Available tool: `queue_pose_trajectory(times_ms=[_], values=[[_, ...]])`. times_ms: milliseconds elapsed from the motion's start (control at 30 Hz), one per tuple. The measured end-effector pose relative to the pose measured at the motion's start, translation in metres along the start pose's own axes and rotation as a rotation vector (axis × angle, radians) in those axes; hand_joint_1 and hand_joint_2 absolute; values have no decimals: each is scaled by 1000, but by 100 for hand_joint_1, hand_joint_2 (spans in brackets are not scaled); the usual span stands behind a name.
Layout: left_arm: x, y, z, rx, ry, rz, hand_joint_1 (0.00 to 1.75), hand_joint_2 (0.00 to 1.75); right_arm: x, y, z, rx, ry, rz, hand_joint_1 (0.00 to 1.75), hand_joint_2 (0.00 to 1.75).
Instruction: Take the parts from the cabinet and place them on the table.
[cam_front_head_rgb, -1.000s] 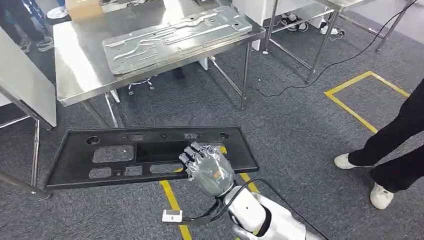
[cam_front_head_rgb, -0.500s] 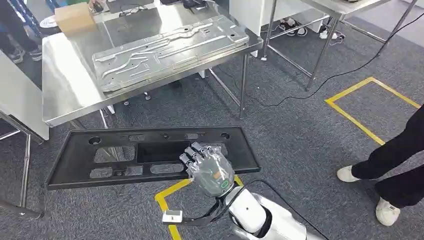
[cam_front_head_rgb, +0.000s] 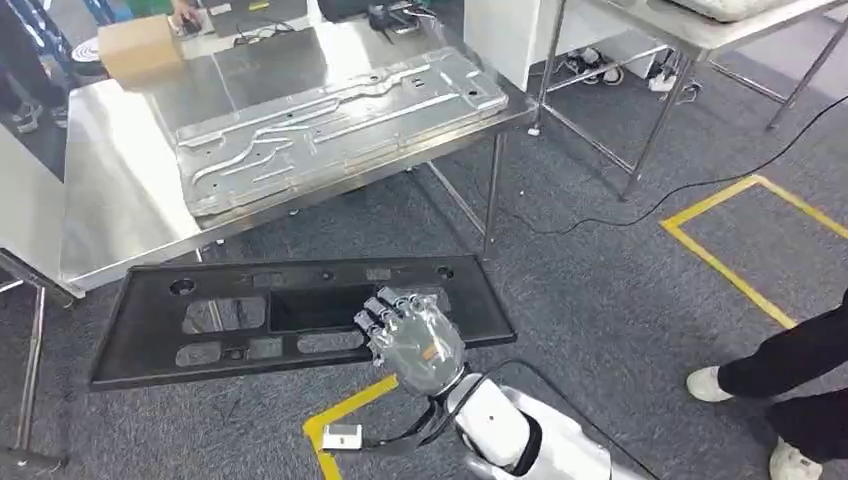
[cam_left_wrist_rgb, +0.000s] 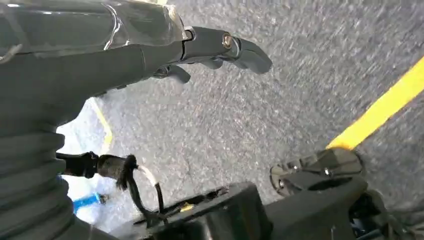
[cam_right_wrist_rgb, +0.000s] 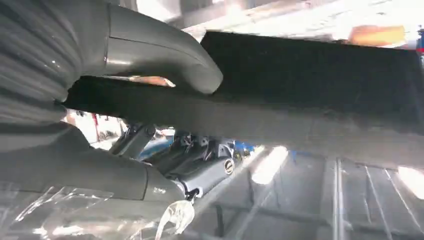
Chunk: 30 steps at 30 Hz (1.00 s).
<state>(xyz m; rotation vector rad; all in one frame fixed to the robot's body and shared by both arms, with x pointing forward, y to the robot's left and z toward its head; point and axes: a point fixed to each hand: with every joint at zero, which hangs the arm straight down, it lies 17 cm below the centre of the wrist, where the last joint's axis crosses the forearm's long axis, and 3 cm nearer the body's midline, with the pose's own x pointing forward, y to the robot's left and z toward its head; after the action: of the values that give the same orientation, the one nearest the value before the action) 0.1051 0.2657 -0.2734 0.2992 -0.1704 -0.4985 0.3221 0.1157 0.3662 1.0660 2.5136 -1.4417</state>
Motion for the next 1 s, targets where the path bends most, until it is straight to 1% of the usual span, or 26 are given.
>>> queue_pose_trajectory(times_ms=[133, 233, 333, 667, 933, 1000], values=[[1, 3, -1, 6, -1, 1, 0, 175, -1, -2, -2, -6, -1, 7, 175, 175], [12, 9, -1, 15, -18, 9, 0, 175, -1, -2, -2, -5, -2, 7, 175, 175], [16, 11, -1, 18, -23, 11, 0, 175, -1, -1, -1, -2, -2, 8, 175, 175], [10, 8, -1, 15, -13, 8, 0, 175, -1, -4, -3, -13, -3, 12, 175, 175], [0, -3, 1, -4, 2, 3, 0, 175, 0, 2, 2, 0, 1, 11, 175, 175], [0, 1, 0, 2, 2, 6, 0, 175, -1, 3, 4, 3, -1, 17, 175, 175]])
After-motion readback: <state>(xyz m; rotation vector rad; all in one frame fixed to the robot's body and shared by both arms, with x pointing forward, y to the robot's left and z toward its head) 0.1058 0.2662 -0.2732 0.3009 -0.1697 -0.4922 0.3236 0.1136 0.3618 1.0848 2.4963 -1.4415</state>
